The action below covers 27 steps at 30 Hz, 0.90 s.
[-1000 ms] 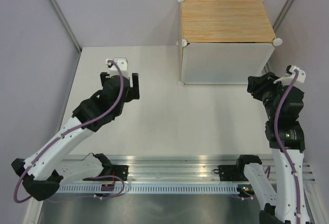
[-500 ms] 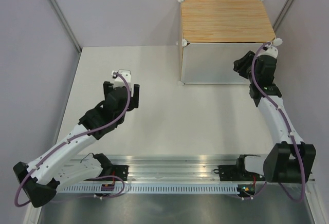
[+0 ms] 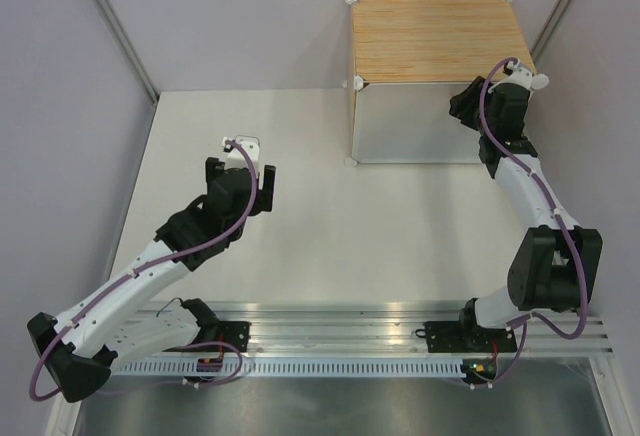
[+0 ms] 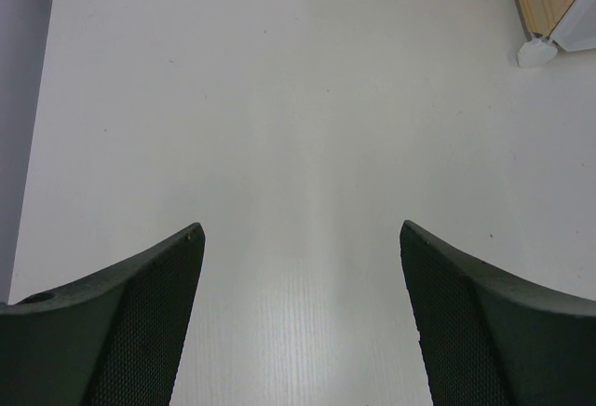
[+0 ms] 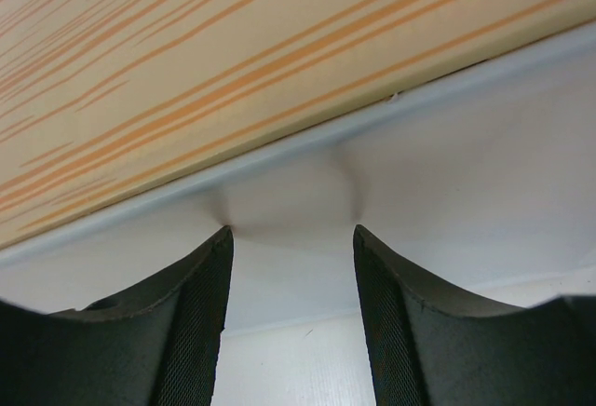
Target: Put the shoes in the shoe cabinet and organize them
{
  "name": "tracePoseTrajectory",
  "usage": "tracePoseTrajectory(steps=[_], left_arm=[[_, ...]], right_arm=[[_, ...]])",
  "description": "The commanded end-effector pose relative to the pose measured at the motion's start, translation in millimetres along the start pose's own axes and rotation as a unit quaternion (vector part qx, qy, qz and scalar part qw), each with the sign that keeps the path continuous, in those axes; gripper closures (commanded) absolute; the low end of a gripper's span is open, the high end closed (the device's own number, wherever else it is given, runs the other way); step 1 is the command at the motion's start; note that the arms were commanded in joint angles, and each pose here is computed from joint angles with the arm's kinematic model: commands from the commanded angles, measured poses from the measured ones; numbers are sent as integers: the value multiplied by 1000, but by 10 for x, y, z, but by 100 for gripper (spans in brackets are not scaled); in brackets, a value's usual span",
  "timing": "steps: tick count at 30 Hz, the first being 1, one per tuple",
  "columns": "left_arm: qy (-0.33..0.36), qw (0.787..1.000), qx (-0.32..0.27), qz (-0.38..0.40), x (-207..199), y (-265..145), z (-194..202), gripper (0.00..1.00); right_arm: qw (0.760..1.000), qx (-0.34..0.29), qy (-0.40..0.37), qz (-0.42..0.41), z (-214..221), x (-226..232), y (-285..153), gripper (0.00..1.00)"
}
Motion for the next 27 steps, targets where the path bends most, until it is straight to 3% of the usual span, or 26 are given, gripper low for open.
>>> tracePoseTrajectory(steps=[1,12,14,17,19,27], left_arm=[[-3,1000,-21,12,-23,-27,-132,12],[-4,1000,-28,5,19,-40,-139,11],[-5,1000,-30,3,25,-44,-153,11],[-11,999,-35,6,36,-73,-169,11],[-16,999,-39,8,48,-97,-185,11],[-54,997,-47,19,111,-222,-189,7]], right_arm=[[998,-59,-4,-1,-349,44,73,40],[984,-13,59,-166,-289,690,-768,39],[984,-36,39,-171,-373,759,-994,34],[978,-10,-18,-207,-94,1272,-1428,25],[986,-26,-42,-161,0,1257,-1559,4],[981,27,-182,-60,751,1118,-1854,2]])
Point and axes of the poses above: each gripper's point midway between its finger pads, its own y axis out along the fingers, its own x axis along the line the jaws close on, z = x × y, the point moved 2 cm from there along -y, back along the fingers, and after that the axes turned 13 degrees about -y, right-handed, at the moved point
